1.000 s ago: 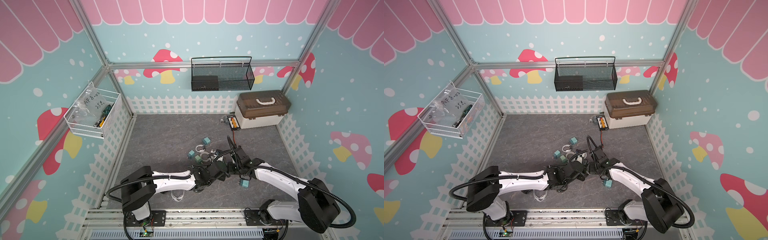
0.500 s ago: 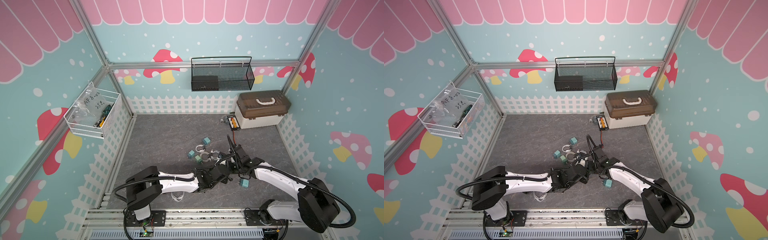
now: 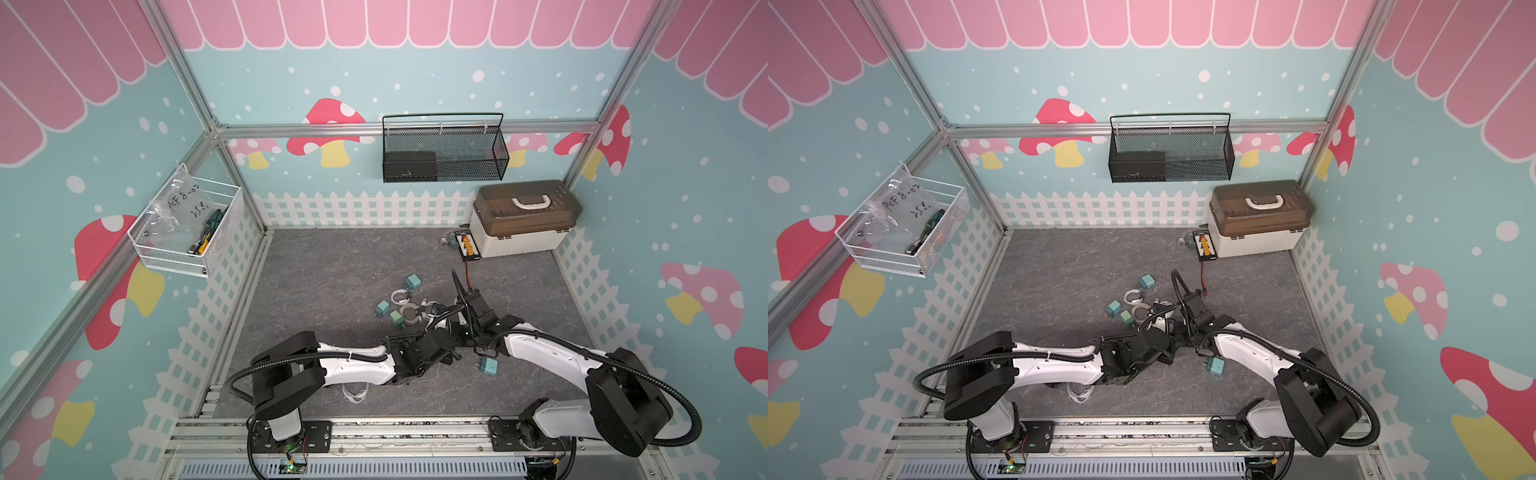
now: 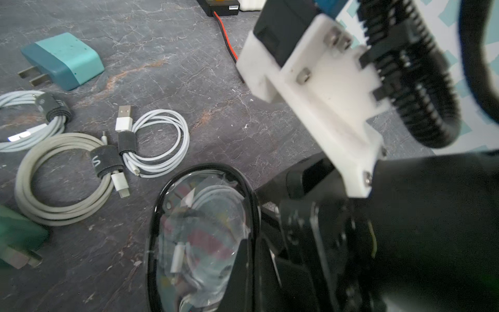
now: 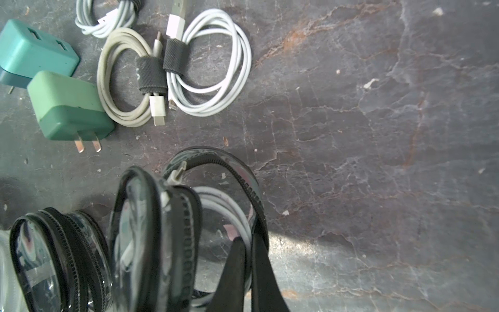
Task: Pack away charging kits
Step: Place the charging cable in the storage bag, then pick up the plug from the center of the board.
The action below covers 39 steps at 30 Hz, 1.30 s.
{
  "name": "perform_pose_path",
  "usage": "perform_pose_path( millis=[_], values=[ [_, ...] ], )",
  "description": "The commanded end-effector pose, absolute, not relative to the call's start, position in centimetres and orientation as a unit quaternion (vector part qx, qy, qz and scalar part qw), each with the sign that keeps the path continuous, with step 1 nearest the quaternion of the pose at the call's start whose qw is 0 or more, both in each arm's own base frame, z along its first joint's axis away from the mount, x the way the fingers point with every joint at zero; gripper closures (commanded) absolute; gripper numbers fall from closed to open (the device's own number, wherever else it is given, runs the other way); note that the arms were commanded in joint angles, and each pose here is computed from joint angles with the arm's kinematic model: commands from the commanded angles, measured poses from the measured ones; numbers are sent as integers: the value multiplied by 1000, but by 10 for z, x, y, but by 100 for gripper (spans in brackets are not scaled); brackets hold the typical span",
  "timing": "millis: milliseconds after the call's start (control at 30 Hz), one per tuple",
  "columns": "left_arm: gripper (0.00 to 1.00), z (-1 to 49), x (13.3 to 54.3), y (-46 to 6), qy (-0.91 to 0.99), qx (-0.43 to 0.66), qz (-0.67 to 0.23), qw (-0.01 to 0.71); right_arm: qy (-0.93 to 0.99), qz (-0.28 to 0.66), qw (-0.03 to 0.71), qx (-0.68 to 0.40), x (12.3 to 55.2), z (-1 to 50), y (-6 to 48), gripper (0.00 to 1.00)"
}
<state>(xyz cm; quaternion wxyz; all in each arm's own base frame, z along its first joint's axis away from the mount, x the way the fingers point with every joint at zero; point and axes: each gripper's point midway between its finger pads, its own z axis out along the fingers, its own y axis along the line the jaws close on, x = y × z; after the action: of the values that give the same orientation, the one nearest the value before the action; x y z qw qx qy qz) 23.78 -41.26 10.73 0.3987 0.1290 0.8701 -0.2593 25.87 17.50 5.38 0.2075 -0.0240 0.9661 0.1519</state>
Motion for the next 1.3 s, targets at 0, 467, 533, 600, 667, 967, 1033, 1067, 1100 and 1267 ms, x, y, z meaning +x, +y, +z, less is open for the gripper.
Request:
perform_pose_path(
  millis=[0, 467, 533, 600, 667, 967, 1033, 1067, 1100, 1267],
  values=[
    [100, 115, 237, -416, 864, 107, -290, 398, 963, 162, 214, -20, 261, 56, 180, 90],
    [100, 107, 244, -397, 885, 67, -249, 388, 961, 131, 244, -12, 267, 75, 165, 78],
    [100, 108, 244, -395, 885, 65, -251, 386, 960, 121, 253, -11, 267, 83, 160, 73],
    [100, 109, 244, -393, 885, 64, -252, 385, 958, 115, 262, -6, 267, 91, 154, 65],
    [100, 112, 243, -393, 885, 65, -253, 385, 957, 109, 269, -2, 263, 95, 146, 57],
    [100, 124, 240, -389, 890, 64, -248, 377, 957, 94, 271, 30, 227, 80, 113, 26],
    [100, 128, 240, -390, 889, 64, -252, 377, 960, 85, 265, 35, 219, 69, 106, 23],
    [100, 127, 240, -390, 889, 65, -252, 378, 961, 82, 263, 36, 217, 66, 104, 21],
    [100, 129, 240, -390, 888, 64, -253, 379, 961, 79, 261, 34, 215, 62, 103, 20],
    [100, 129, 240, -388, 889, 64, -252, 377, 965, 75, 250, 27, 217, 49, 104, 15]
  ],
)
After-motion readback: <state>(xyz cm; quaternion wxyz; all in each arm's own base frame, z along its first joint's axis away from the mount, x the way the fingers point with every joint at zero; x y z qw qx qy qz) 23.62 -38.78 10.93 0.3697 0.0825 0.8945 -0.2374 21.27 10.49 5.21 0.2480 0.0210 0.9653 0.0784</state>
